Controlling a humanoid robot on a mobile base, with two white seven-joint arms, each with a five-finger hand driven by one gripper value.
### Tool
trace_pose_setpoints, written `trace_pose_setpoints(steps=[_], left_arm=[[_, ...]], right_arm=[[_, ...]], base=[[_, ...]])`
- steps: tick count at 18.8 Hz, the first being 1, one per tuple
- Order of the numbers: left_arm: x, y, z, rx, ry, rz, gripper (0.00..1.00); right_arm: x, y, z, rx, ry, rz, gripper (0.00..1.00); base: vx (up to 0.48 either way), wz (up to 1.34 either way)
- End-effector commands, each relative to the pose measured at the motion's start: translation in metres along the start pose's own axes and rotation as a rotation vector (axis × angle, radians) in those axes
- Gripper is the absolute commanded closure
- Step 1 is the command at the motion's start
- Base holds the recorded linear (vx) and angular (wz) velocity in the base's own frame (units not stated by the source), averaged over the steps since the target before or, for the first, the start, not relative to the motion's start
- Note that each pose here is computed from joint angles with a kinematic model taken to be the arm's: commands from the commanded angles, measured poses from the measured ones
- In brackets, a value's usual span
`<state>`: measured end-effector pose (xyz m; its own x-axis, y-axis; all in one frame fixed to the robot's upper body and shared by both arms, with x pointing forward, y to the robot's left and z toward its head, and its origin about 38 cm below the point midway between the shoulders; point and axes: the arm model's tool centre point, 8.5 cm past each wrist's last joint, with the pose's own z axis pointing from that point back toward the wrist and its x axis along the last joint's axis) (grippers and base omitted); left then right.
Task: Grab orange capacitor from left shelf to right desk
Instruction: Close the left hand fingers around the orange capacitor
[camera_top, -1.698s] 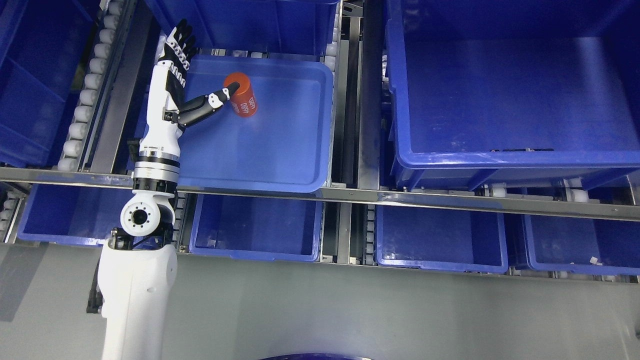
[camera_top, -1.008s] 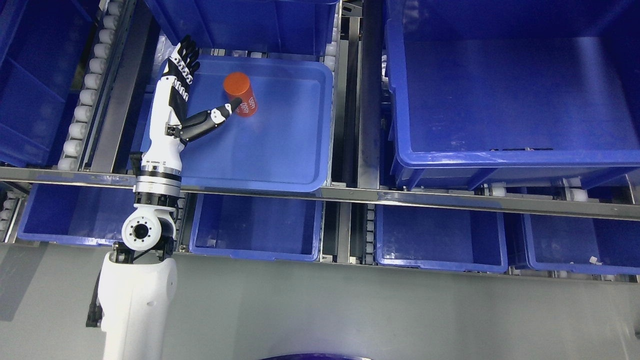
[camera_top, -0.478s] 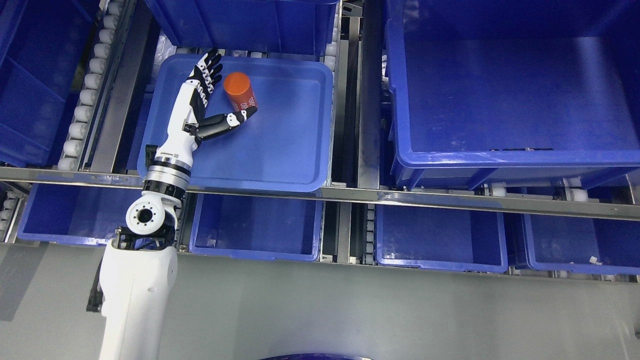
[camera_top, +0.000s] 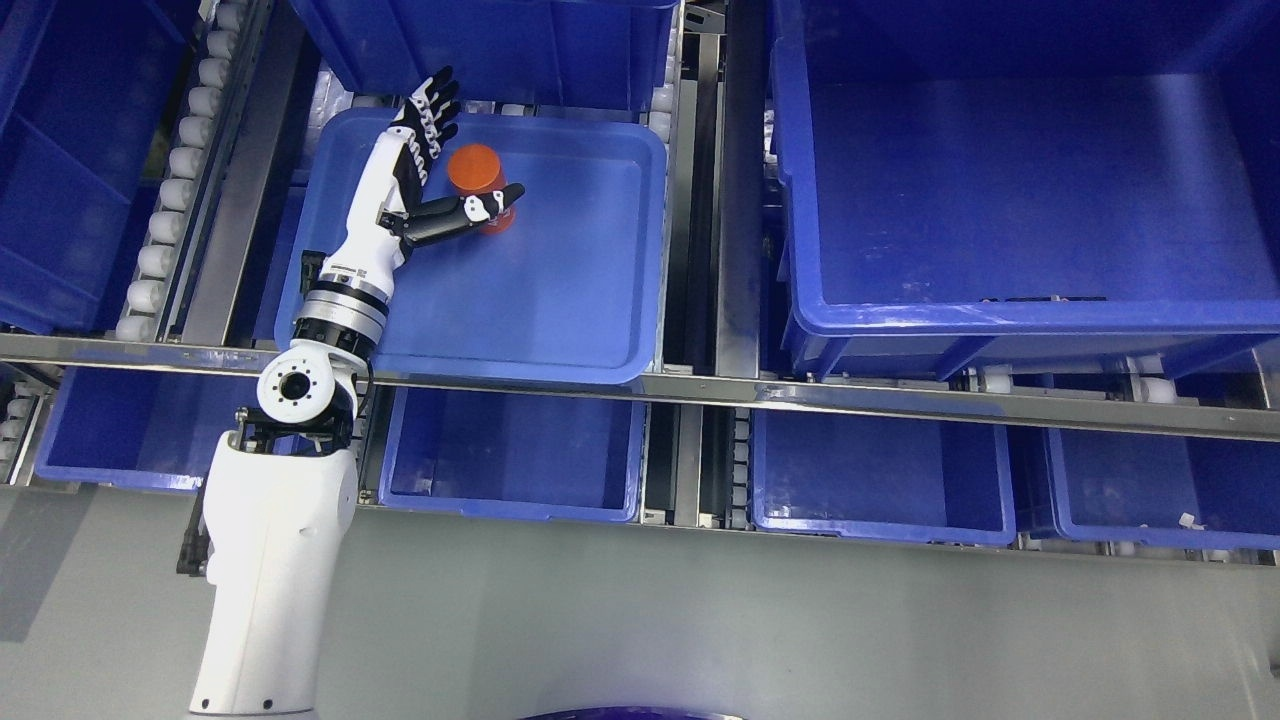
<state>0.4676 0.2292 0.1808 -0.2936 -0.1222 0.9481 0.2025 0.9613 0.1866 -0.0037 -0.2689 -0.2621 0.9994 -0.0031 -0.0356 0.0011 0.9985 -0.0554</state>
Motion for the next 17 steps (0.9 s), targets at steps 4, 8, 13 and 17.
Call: trace_pose_setpoints(steps=[4,8,13,17], left_arm=[[-0.022,-0.016,-0.001,-0.120,0.071,-0.018,0.19],[-0.022,-0.012,-0.001,-0.112,0.068,-0.024,0.29],[-0.024,-0.004,0.002,-0.089,0.067,-0.013,0.51],[-0.022,-0.001,0.003,-0.085,0.046,-0.005,0.66]], right_arm=[[0.003,-0.011,0.000,-0.017,-0.018,-0.010,0.00],[0.003,-0.011,0.000,-0.017,-0.018,-0.010,0.00],[0.003,-0.011,0.000,-0.017,-0.018,-0.010,0.00],[0.003,-0.011,0.000,-0.017,-0.018,-0.010,0.00]], base=[[0.000,0.00],[0.000,0.00],[0.000,0.00],[0.000,0.00]])
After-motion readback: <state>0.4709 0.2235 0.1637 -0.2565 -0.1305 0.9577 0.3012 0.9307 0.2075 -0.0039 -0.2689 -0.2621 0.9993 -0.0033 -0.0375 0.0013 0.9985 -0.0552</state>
